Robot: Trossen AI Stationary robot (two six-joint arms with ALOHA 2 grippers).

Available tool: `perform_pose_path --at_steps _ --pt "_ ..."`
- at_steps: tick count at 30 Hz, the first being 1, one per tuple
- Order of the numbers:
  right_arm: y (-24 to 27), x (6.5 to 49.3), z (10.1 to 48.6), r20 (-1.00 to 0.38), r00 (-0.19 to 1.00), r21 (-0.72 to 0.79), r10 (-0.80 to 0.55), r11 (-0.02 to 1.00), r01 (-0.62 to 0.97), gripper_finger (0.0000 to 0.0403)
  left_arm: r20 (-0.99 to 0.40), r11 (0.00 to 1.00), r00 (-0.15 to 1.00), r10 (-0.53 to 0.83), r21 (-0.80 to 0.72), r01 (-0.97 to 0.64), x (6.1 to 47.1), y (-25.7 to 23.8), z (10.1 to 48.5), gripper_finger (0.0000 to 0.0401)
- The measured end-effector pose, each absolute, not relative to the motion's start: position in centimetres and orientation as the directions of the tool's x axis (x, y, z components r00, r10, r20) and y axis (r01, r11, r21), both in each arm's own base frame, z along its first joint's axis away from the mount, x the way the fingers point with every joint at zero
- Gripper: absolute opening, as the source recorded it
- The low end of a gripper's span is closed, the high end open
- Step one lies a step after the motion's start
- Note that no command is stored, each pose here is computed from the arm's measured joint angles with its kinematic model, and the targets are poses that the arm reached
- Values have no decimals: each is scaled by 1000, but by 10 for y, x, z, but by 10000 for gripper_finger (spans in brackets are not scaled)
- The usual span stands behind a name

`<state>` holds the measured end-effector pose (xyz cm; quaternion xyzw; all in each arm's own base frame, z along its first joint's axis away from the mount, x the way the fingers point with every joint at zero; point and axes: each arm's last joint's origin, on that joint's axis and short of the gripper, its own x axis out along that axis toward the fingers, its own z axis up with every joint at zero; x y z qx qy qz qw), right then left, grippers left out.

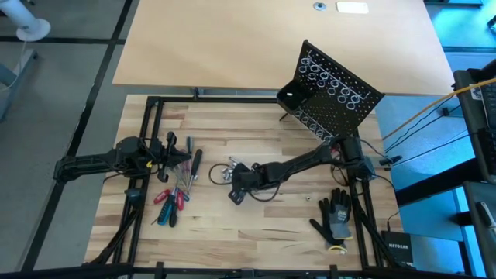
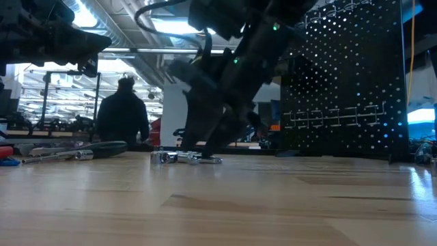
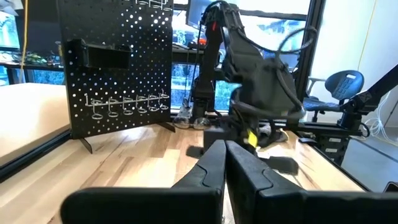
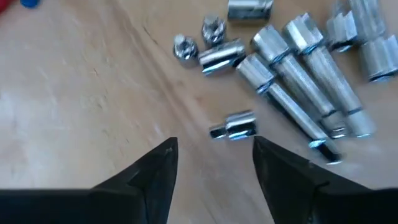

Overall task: Hang tools onto peg board
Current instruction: Put the socket into the black pegboard bin

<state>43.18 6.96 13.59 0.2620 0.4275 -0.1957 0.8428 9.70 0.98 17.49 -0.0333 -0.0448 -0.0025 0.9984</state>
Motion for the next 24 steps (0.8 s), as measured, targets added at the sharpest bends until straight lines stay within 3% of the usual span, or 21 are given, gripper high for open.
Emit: perform_pose_path --at_steps 13,24 --pt "66 439 125 -778 587 274 -223 720 637 182 87 998 996 -2 -66 7 97 10 175 1" --pt "69 439 118 -791 574 235 -211 761 605 182 87 998 996 -2 -66 8 97 10 175 1"
